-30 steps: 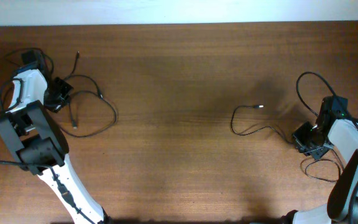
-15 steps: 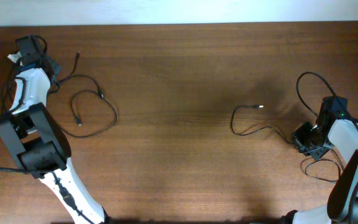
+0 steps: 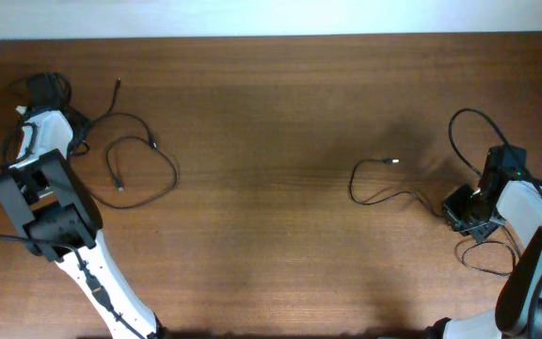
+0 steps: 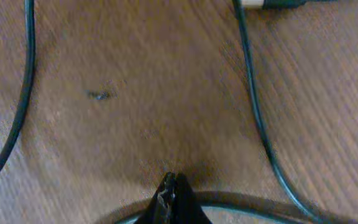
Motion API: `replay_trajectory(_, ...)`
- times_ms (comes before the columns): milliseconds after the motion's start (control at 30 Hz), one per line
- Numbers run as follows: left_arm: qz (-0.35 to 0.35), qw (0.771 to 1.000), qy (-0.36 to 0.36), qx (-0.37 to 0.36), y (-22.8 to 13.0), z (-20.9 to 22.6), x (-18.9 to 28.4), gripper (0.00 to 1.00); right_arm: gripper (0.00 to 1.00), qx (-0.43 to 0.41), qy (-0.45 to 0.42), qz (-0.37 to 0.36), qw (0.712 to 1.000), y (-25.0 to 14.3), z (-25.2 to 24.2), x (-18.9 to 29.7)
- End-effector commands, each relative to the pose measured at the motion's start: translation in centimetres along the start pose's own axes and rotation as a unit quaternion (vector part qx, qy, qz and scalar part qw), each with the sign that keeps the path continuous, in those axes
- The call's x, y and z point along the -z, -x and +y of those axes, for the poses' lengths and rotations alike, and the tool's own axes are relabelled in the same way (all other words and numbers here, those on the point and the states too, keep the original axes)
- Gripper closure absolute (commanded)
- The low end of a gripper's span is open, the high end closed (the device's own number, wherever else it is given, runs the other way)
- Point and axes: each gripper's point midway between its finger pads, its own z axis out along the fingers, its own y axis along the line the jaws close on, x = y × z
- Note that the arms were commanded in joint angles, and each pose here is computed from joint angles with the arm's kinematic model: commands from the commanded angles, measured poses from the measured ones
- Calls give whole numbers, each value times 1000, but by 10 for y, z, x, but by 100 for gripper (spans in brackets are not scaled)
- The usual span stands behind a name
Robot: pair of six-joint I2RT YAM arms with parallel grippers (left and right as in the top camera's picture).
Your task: Untangle cables
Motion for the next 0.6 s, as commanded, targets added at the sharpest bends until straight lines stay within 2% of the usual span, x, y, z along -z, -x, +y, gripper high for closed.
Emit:
replay_trajectory(0, 95, 995, -1, -21, -50, 7, -14, 100, 84, -6, -5, 9, 1000, -6, -4, -7)
replay_trajectory(100, 162, 985, -48, -22, -77, -7, -6, 100, 83, -5, -4, 8, 1000, -5, -4, -7)
replay_trajectory(167, 180, 979, -86, -40, -83, -18, -1, 100, 83, -5, -4, 8, 1000, -5, -4, -7)
replay_trajectory(267, 141, 983, -108, -51, -52, -25, 23, 100, 84, -4, -1, 14, 1000, -8, -3, -7)
replay_trajectory(367, 55, 984, -155, -68, 8, -43, 96, 100, 84, -5, 27, 40, 999, -16, 7, -5)
replay_trajectory(433, 25, 981, -177, -78, 18, -52, 146, 98, 84, -5, 47, 56, 997, -22, 13, -4)
replay_trajectory(533, 8, 970, -211, -117, -1, -77, 222, 93, 83, 90, 146, 100, 980, -42, 43, 5)
replay_trajectory(567, 14, 964, -225, -144, -22, -92, 247, 92, 84, 133, 209, 119, 962, -53, 60, 14)
